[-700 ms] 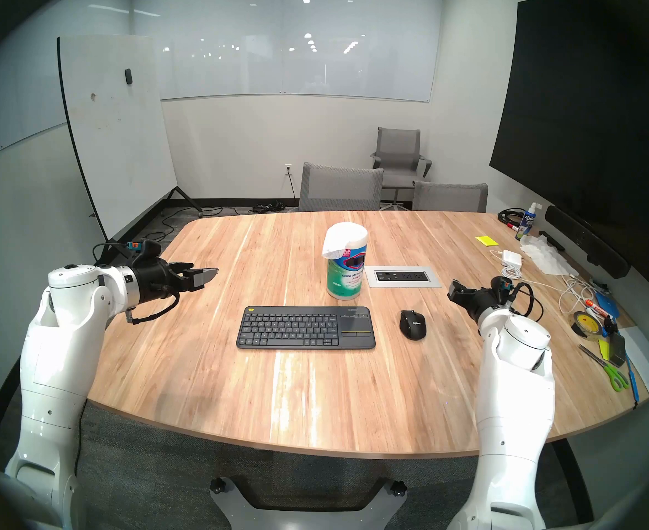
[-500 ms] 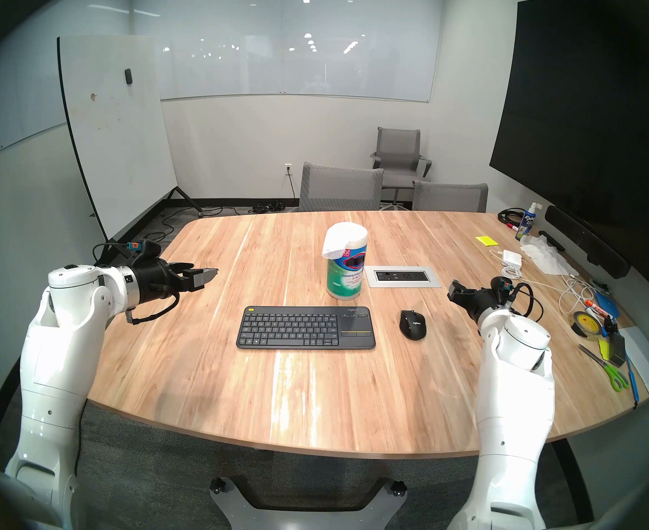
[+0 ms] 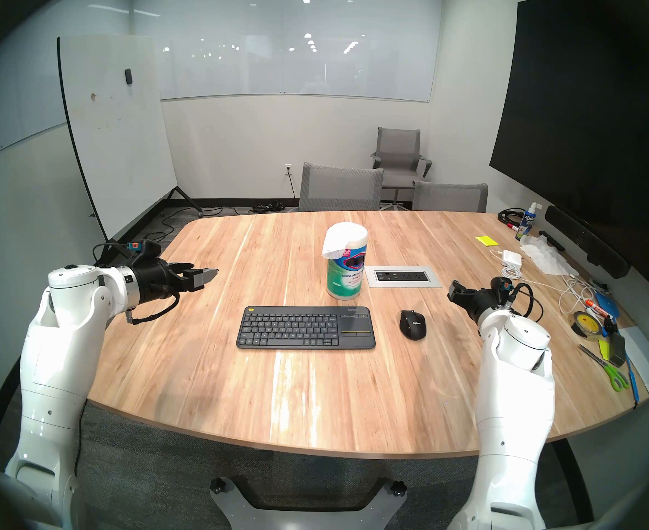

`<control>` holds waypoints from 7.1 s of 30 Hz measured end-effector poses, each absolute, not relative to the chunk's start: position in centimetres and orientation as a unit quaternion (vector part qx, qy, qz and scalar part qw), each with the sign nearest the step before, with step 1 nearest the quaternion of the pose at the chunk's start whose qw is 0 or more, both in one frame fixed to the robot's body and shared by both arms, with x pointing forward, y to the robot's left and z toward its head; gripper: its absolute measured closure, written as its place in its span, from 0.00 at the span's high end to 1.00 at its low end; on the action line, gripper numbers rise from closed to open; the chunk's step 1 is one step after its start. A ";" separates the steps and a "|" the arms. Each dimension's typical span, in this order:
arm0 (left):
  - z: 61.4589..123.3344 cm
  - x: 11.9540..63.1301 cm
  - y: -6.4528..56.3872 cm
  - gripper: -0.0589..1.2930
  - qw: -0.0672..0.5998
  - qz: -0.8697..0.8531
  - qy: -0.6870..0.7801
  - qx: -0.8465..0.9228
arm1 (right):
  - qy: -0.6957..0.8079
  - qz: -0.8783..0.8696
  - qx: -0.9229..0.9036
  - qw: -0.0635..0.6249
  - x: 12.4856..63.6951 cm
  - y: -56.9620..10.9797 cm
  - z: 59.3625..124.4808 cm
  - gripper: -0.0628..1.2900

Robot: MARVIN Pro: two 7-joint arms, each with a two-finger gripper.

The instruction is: Wipe the keyboards and mice with a disinfecting wipe, then set the wipe down

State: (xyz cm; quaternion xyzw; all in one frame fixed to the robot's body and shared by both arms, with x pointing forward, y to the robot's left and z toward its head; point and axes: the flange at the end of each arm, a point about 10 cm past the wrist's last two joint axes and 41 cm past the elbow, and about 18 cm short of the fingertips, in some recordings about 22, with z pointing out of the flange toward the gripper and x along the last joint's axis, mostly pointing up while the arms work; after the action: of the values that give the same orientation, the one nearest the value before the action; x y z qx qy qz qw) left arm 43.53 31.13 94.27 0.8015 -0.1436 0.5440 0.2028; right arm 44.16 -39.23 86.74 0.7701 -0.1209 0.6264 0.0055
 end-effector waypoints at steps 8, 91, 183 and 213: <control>94.3 43.5 31.1 0.98 0.203 0.544 -0.144 0.802 | -0.121 0.626 0.770 0.005 44.2 -39.2 86.7 0.95; 91.3 49.3 25.2 0.98 0.215 0.465 -0.265 0.817 | -0.121 0.626 0.771 0.005 44.1 -39.2 86.7 0.95; 94.1 58.3 11.8 0.98 0.257 0.448 -0.375 0.770 | -0.121 0.625 0.771 0.004 44.1 -39.2 86.6 0.95; 94.9 61.0 10.8 0.98 0.275 0.448 -0.401 0.750 | -0.121 0.625 0.771 0.004 44.1 -39.2 86.6 0.95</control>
State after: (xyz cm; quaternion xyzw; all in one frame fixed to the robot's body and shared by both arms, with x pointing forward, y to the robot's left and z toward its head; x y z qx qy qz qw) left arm 60.99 10.84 94.94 0.7499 -0.4012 0.4483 0.2753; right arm 44.14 -39.22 86.58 0.7712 -0.1205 0.6250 0.0042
